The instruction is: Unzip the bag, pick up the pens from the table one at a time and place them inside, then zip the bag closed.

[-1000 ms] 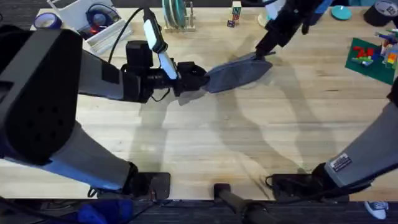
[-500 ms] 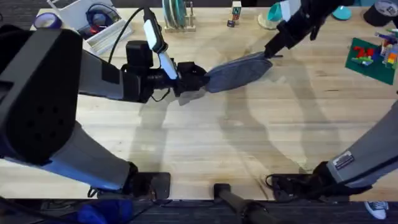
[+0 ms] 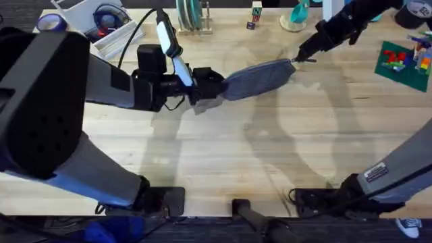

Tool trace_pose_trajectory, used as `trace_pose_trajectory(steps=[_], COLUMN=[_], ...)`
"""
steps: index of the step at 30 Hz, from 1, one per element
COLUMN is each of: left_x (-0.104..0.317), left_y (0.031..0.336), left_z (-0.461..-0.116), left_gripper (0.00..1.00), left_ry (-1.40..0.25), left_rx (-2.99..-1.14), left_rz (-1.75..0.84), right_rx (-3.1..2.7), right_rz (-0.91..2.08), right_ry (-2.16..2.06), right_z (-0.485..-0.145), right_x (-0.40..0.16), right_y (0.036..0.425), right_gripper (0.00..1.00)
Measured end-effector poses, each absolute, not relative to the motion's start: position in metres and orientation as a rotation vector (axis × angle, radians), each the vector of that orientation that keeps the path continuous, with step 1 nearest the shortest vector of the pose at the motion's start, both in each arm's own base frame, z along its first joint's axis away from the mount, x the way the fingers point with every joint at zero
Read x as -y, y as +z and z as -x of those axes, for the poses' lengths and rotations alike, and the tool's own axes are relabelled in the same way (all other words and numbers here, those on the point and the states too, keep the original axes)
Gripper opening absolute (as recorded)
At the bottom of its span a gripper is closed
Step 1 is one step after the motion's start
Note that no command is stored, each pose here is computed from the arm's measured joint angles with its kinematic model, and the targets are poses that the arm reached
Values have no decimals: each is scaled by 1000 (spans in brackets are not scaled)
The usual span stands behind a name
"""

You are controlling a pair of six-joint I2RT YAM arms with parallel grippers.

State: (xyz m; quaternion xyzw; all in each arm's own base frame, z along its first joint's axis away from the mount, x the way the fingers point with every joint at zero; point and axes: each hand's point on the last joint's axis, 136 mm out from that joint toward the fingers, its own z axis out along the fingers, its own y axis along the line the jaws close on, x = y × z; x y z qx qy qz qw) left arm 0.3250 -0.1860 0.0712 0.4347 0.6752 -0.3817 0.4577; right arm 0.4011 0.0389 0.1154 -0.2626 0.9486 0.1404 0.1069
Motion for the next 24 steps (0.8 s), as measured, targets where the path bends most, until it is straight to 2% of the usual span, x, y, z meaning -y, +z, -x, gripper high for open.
trace_pose_trajectory(steps=[9,15,24], left_x=[186,187,188], left_y=[71,71,71], left_z=[-325,-325,-324], left_gripper=[43,44,44], left_ry=[-938,-939,-941], left_rx=[-1665,-1664,-1662], left_rz=[-1071,-1072,-1076], right_rx=[-2766,-2792,-2782], right_rz=[724,644,510], right_ry=[416,455,567], right_z=[-409,-403,-397], right_x=[-35,-24,-5], right_y=[105,84,76], right_gripper=[35,35,35])
